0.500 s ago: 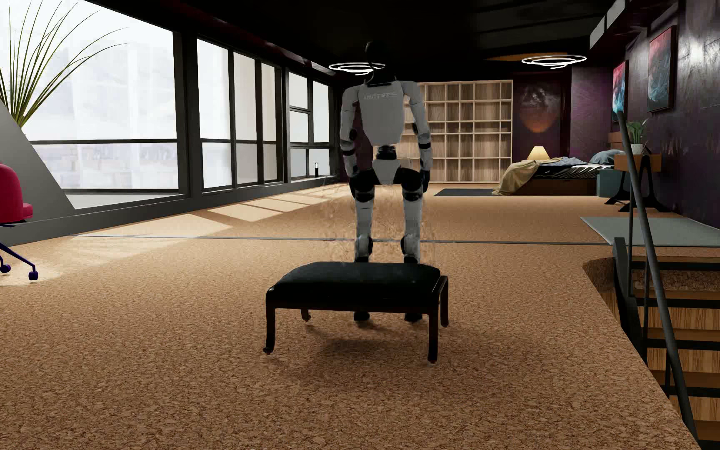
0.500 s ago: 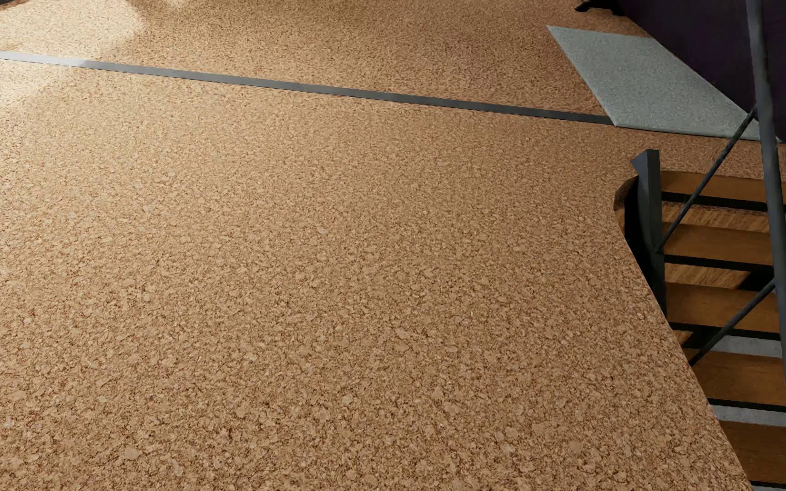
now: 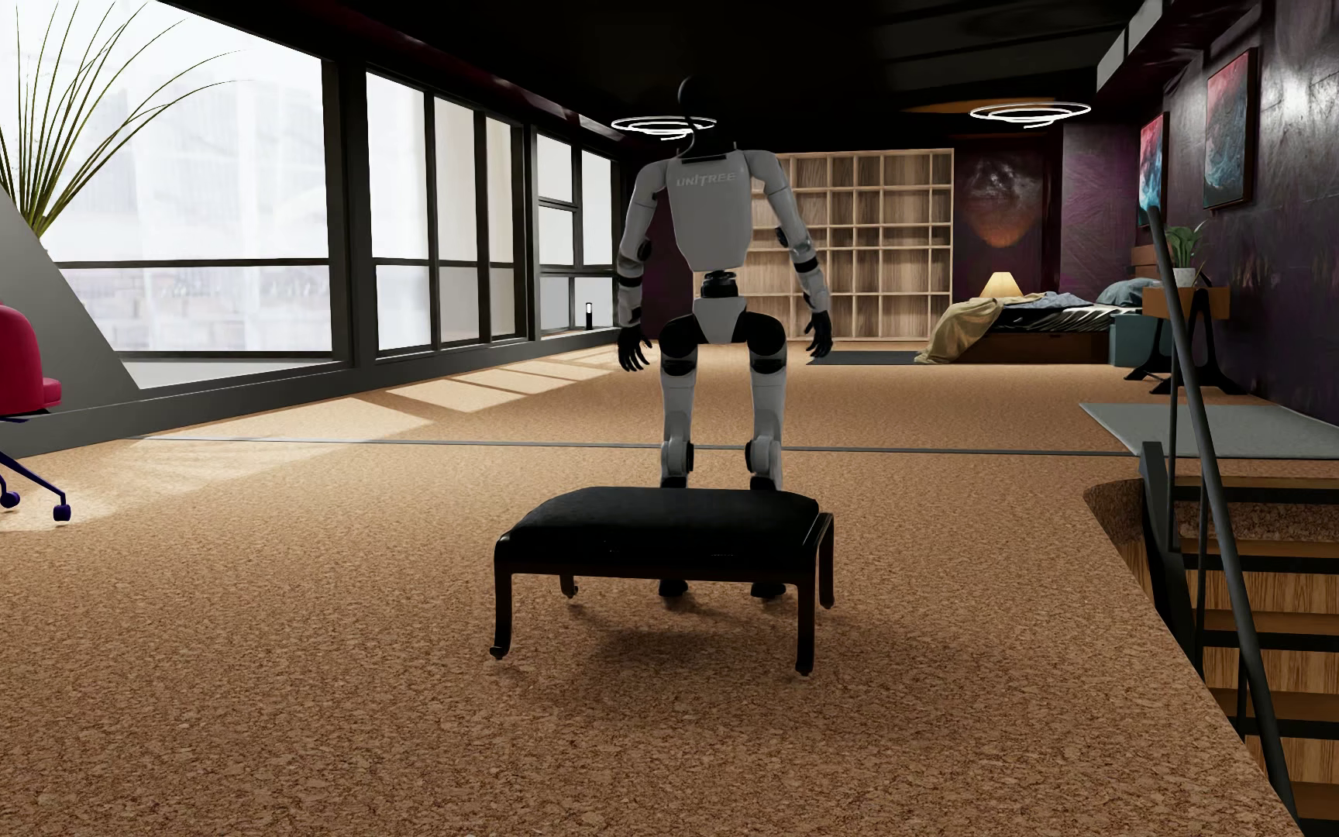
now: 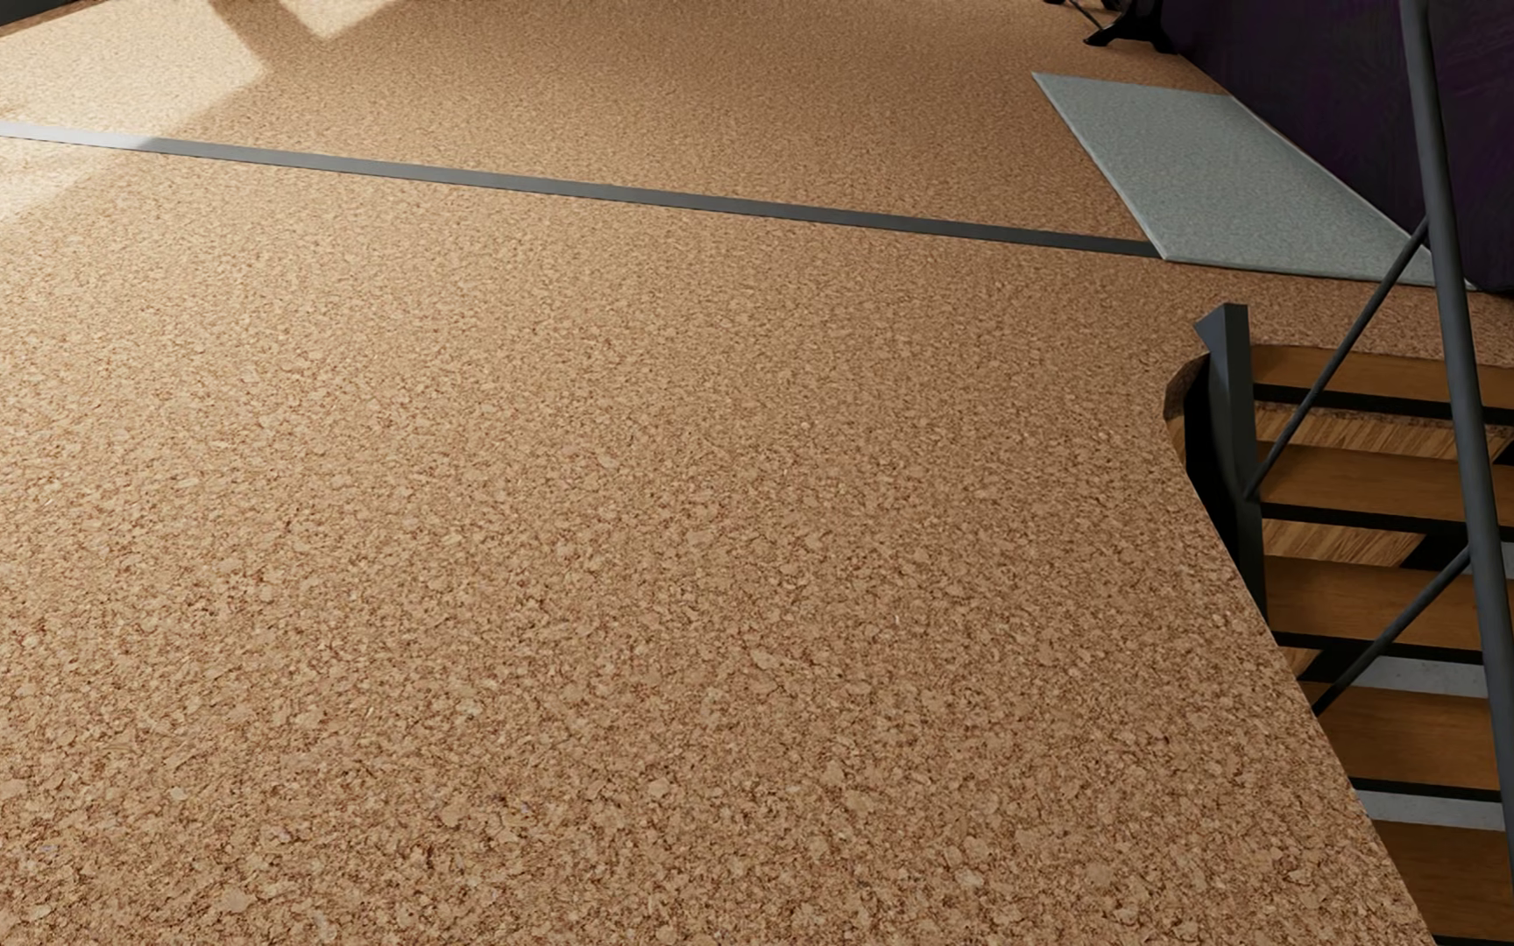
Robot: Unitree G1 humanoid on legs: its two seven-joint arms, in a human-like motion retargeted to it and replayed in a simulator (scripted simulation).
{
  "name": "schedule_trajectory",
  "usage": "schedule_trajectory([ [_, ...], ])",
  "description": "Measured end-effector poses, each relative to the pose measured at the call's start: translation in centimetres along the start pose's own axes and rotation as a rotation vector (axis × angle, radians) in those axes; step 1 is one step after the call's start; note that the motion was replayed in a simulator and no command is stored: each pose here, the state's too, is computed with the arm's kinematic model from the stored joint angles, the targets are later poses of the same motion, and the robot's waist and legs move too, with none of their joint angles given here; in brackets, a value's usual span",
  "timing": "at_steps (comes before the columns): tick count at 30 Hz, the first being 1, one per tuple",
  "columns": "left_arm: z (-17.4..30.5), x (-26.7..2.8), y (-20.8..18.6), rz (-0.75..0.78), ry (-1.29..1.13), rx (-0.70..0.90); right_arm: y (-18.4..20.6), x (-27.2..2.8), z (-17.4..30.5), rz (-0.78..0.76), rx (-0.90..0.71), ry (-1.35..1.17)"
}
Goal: Sit down on the chair
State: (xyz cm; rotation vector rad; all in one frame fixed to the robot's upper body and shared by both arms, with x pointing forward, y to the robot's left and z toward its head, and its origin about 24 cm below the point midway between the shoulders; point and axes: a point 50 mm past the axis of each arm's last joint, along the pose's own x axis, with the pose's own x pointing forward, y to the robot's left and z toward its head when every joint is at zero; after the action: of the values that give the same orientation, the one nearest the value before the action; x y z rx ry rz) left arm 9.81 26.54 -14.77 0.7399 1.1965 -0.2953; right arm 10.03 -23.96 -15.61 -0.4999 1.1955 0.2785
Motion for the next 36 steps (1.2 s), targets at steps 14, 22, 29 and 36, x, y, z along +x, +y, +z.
schedule_trajectory([
  [14, 10.8, -0.1, -0.8, -0.169, -0.320, 0.246, 2.1, 0.3, 9.6, 0.158, -0.189, -0.256],
  [22, 22.9, -4.4, 4.1, -0.014, -0.707, 0.693, -1.9, -3.6, 22.0, -0.031, -0.529, -0.669],
  [29, 31.0, -10.5, 6.3, 0.278, -0.965, 1.143, -4.0, -12.9, 31.1, -0.215, -0.969, -1.105],
  [36, 33.5, -22.3, 9.2, 0.666, -1.514, 1.199, -4.9, -25.9, 33.5, -0.451, -0.977, -1.693],
])
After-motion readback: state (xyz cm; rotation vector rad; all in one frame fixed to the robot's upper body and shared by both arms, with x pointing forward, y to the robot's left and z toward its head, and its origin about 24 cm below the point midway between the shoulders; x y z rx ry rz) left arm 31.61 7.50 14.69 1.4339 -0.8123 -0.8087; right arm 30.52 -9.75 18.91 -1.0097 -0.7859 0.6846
